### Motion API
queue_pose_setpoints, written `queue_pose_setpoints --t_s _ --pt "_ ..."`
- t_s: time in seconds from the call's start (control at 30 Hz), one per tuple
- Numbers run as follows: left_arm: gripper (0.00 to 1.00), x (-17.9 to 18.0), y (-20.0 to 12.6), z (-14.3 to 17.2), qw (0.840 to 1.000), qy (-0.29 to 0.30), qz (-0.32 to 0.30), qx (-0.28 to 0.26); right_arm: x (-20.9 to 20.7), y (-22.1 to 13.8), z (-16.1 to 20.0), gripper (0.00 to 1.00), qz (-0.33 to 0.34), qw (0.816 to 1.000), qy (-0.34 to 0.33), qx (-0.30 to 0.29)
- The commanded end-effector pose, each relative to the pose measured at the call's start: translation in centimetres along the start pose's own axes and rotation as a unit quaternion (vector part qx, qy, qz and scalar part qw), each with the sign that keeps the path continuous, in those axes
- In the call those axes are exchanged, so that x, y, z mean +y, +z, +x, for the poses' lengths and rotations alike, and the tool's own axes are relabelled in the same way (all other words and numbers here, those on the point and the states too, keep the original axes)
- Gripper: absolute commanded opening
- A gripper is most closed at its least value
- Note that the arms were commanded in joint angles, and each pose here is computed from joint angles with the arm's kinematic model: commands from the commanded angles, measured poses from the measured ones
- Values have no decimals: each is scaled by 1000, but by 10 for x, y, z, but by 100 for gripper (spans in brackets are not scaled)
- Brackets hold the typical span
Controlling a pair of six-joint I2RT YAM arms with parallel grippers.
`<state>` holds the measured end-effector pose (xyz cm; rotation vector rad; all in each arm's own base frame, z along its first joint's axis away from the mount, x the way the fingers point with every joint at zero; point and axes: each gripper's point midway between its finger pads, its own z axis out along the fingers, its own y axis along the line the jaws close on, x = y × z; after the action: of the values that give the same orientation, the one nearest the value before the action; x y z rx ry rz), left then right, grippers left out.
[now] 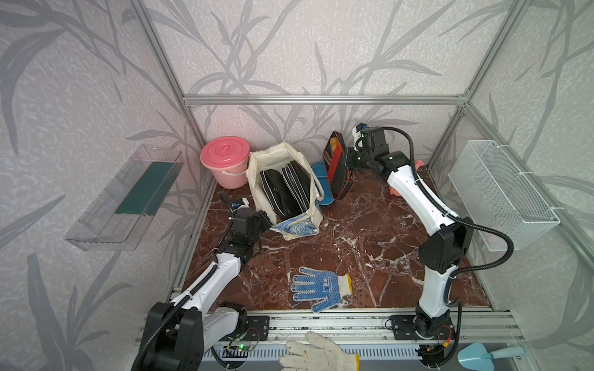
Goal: Remove the ping pong set from the canvas bag
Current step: Place the ping pong set at the ping pong set.
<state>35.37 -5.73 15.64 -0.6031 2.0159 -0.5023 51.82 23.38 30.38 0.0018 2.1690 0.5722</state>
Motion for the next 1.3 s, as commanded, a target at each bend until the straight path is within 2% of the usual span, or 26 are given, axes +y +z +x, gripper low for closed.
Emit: queue_pose_setpoints --t_s 0.0,0.2,0.6,0.9,1.27 --pt "0 5 -3 6 1000 8 -8 10 34 -48 -88 0 -94 981 37 -166" --pt "0 4 -1 6 1000 8 -6 11 14 -15 -84 0 -101 975 81 -182" --pt "0 4 -2 6 1000 9 -7 10 14 36 -79 0 -169 949 177 -198" --pt "0 5 -5 5 1000 13 -8 7 -32 78 -26 0 -137 948 228 -175" --pt "0 6 -3 6 1000 11 -9 8 -98 94 31 0 -78 953 268 -122"
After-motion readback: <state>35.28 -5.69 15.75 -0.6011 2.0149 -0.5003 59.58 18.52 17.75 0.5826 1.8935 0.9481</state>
